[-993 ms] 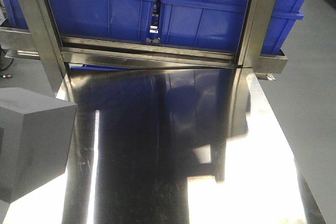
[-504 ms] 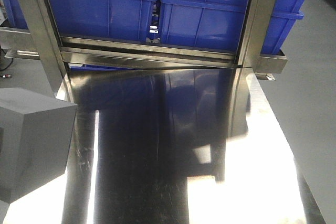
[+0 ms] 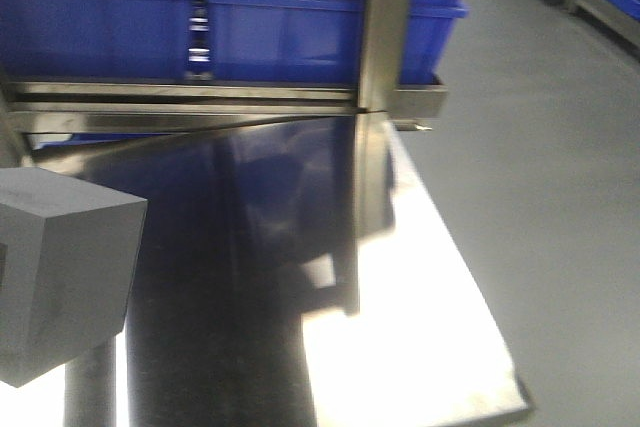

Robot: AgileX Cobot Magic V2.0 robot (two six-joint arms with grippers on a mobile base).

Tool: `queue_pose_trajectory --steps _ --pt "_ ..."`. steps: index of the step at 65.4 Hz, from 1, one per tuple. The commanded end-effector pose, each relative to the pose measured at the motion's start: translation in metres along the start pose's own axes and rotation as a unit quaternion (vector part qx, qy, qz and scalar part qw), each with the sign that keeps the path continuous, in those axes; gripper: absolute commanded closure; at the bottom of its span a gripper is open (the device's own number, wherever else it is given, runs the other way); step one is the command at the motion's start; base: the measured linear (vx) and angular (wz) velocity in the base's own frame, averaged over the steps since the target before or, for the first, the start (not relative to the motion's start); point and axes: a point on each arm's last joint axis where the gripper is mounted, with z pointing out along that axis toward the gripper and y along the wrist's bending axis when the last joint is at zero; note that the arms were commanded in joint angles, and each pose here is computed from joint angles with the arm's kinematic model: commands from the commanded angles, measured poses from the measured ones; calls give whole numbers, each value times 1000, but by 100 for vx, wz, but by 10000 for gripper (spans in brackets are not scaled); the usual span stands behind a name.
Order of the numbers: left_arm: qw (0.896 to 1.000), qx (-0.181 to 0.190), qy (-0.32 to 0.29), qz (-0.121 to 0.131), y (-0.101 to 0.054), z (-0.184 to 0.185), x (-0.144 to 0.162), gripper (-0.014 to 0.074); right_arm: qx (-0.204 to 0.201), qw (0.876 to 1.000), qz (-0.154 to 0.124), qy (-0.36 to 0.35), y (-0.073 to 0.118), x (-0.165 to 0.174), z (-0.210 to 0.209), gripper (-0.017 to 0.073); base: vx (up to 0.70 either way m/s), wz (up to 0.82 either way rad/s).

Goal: Sort gray base to blue bin
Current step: 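Hold the block in the left gripper while the base turns away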

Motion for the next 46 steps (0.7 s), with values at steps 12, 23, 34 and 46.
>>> queue_pose_trajectory --steps 12,23,34,46 --pt "998 10 -62 -6 -3 -1 -18 601 0 999 -4 -37 0 -6 0 564 -9 -67" --pt "998 10 -62 -6 -3 -1 -18 601 0 999 -4 -37 0 -6 0 564 -10 -74" --pt "998 10 -62 -6 -3 -1 -18 601 0 999 -4 -37 0 -6 0 564 -10 -75" --pt "998 10 -63 -6 -3 -1 -18 601 0 999 -4 -37 0 -6 0 564 -6 -74"
